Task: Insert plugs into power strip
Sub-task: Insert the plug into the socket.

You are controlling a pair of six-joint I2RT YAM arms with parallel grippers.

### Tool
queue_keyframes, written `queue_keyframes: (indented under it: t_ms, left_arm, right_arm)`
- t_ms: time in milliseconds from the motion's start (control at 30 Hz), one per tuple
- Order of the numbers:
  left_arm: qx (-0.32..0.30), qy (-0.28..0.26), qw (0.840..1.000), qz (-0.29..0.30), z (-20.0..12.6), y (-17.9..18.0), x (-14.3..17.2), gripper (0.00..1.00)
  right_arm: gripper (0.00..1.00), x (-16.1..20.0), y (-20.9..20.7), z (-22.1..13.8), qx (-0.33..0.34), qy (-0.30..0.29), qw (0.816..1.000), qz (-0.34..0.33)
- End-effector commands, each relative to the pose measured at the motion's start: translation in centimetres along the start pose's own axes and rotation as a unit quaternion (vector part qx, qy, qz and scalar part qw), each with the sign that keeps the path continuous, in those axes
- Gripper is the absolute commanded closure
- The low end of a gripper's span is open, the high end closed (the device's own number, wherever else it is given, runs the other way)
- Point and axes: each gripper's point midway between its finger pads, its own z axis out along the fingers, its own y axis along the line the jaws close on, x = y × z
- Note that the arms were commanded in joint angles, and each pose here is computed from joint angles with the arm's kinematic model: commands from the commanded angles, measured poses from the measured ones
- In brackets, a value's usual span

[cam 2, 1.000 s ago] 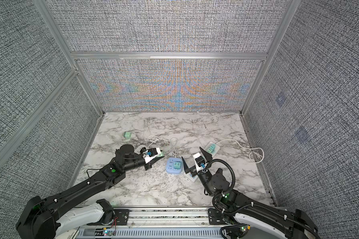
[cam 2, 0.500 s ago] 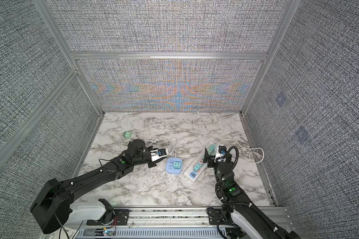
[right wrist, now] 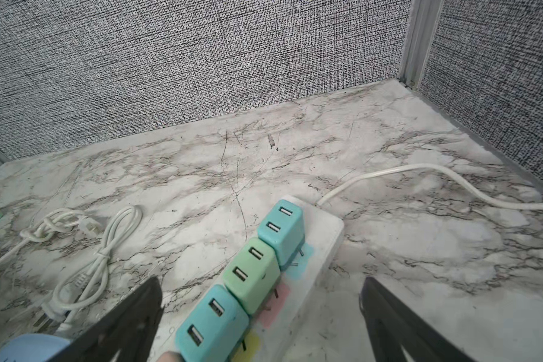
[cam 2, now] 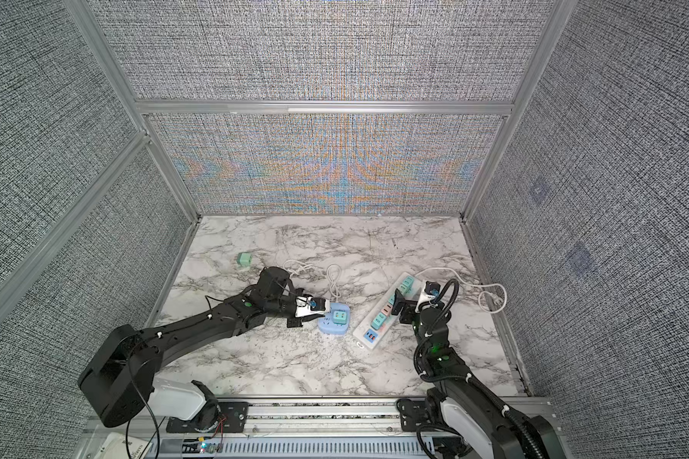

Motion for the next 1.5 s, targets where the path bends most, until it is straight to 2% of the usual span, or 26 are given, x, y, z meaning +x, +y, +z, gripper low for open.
queue_keyframes:
  t_ms: [0, 133, 333, 633, 1133, 1467]
  left_arm:
    - [0.017, -0.014, 1.000, 0.014, 0.2, -0.5, -0.4, 1.00]
    - [0.033, -0.018, 0.999, 0.028, 0.6, -0.9, -0.3, 1.00]
    - [0.054, -0.009, 0.998, 0.021, 1.4, -1.1, 0.3, 1.00]
    - [0.053, -0.003, 0.999, 0.013, 2.2, -0.8, 0.9, 1.00]
    - [0.101, -0.037, 0.994, 0.029, 3.1, -1.9, 1.5, 1.00]
    - [0.118, -0.030, 0.992, 0.030, 4.0, -1.9, 2.4, 1.00]
  right_arm:
    - [0.01, -0.7, 0.8, -0.3, -0.025, -0.018, 0.999, 0.015]
    - [0.01, -0.8, 0.9, -0.8, -0.032, -0.028, 0.999, 0.016]
    - [0.00, -0.8, 0.8, -0.8, -0.030, -0.026, 0.999, 0.017]
    - [0.01, -0.7, 0.9, -0.6, -0.031, -0.022, 0.999, 0.015]
    - [0.01, -0.7, 1.0, -0.8, -0.034, -0.023, 0.999, 0.015]
    - [0.01, -0.6, 1.0, -0.8, -0.034, -0.022, 0.999, 0.015]
